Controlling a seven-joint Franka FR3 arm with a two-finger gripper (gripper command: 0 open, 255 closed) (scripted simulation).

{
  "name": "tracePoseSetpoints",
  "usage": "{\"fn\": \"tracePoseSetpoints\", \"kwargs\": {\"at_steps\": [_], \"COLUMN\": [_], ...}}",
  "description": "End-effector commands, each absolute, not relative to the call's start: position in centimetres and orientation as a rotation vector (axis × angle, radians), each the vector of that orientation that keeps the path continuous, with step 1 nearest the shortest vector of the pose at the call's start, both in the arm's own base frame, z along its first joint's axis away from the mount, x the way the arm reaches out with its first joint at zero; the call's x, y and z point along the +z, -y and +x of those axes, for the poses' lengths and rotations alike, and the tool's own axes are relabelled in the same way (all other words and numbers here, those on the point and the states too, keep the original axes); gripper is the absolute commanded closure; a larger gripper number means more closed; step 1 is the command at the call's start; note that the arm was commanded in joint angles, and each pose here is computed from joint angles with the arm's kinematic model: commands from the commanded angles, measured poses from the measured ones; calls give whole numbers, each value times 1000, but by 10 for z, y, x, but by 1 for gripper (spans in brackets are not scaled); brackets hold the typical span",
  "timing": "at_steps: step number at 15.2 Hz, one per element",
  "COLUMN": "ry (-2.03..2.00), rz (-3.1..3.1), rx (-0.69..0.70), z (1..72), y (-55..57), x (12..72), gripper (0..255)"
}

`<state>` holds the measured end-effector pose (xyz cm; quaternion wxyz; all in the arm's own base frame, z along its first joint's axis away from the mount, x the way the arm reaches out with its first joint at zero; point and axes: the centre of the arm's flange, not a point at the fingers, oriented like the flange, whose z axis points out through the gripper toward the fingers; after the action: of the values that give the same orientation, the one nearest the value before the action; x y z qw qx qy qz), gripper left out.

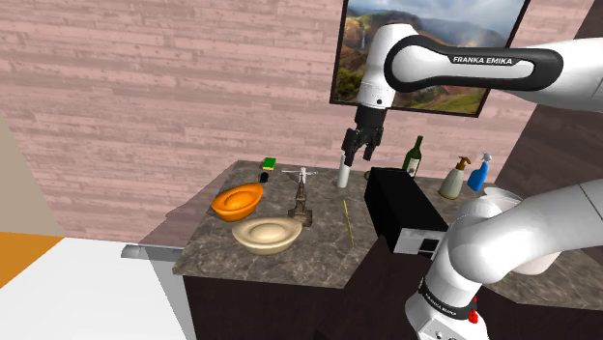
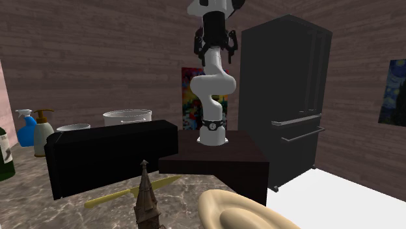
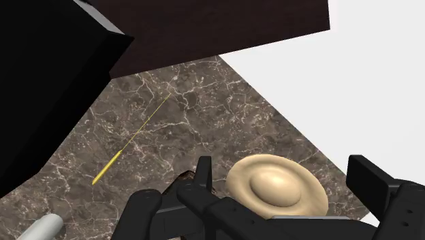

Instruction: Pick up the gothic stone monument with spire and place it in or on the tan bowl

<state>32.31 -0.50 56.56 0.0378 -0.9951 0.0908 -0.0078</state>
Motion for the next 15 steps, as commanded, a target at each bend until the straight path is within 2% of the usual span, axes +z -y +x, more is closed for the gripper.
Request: {"fn": "tracePoseSetpoints", "kwargs": {"at_steps": [1,15], "ry": [-279,219], "rz": [-3053,-3059], "rx": [-24,-121], "z": [323,399], "y": [5,102], "x": [566,433], "gripper": [0,0]}}
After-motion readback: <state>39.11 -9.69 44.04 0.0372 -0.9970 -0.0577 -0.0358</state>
